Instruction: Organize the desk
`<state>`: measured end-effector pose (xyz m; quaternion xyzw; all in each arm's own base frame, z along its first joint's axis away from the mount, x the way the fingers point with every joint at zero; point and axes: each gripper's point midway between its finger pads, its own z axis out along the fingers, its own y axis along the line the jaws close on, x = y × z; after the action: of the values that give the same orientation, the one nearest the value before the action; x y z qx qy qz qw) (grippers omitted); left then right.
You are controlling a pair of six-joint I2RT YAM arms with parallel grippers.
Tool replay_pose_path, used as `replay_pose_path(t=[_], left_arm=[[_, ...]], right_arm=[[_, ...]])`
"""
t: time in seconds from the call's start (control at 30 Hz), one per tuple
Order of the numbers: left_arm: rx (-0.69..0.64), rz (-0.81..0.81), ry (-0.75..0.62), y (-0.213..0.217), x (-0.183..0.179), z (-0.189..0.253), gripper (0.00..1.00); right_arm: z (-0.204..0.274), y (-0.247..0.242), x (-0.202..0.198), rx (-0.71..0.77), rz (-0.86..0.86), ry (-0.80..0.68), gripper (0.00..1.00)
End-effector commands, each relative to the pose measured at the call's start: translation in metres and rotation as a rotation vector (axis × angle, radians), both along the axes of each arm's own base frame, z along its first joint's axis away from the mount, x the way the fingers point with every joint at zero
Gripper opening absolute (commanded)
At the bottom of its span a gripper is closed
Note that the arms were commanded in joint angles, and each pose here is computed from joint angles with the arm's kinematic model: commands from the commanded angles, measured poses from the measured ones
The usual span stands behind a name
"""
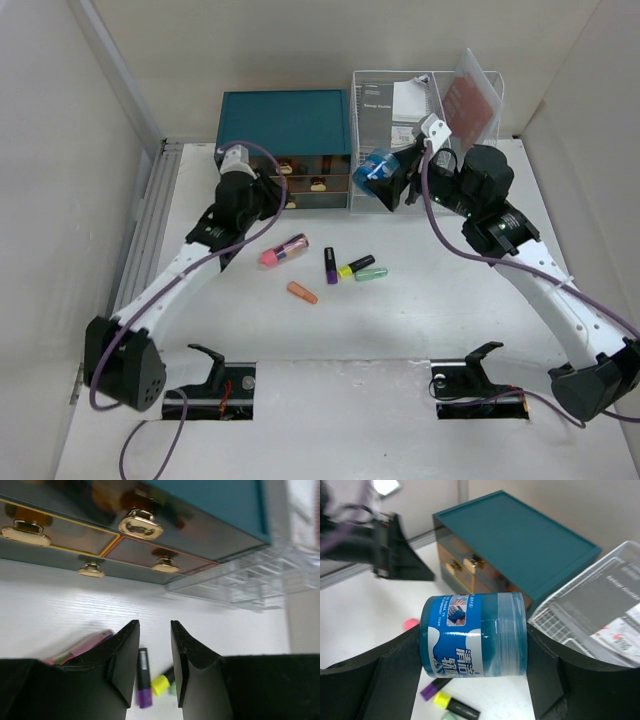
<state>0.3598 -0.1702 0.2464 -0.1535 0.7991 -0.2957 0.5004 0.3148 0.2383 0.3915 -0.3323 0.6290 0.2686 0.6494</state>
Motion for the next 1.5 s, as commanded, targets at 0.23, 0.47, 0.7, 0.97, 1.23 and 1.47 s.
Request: replay_pose_path(t=[0.23,0.47,0.7,0.97,1.23,1.47], left_arm=[[0.284,0.096,-0.065,-0.004,0.061,-0.003,0.38],[0.360,0.152,-0.056,0.004,0.077,-0.009,0.57],[0.385,0.154,-0.070,-0.001,0.093,0.000,0.59],[0.448,0.168,-0.043,0.002,0.103,-0.011,0.55],[0.499,0.216,-0.015,0.007,0.100,-0.023,0.16],[0.472,0.211,-0.023,0.006,0.069,-0.027,0.09]], right_arm=[[0.013,-0.003,0.001,0.104,0.061,0.048,0.00],[0.000,-0.002,0.009,0.103,0.071,0.092,0.00],[0.002,0.000,0.007,0.111,0.081,0.091,0.00],[0.000,-0.002,0.009,0.111,0.081,0.091,0.00],[0.002,-0.002,0.009,0.119,0.082,0.089,0.00],[0.002,-0.005,0.011,0.114,0.073,0.082,0.00]])
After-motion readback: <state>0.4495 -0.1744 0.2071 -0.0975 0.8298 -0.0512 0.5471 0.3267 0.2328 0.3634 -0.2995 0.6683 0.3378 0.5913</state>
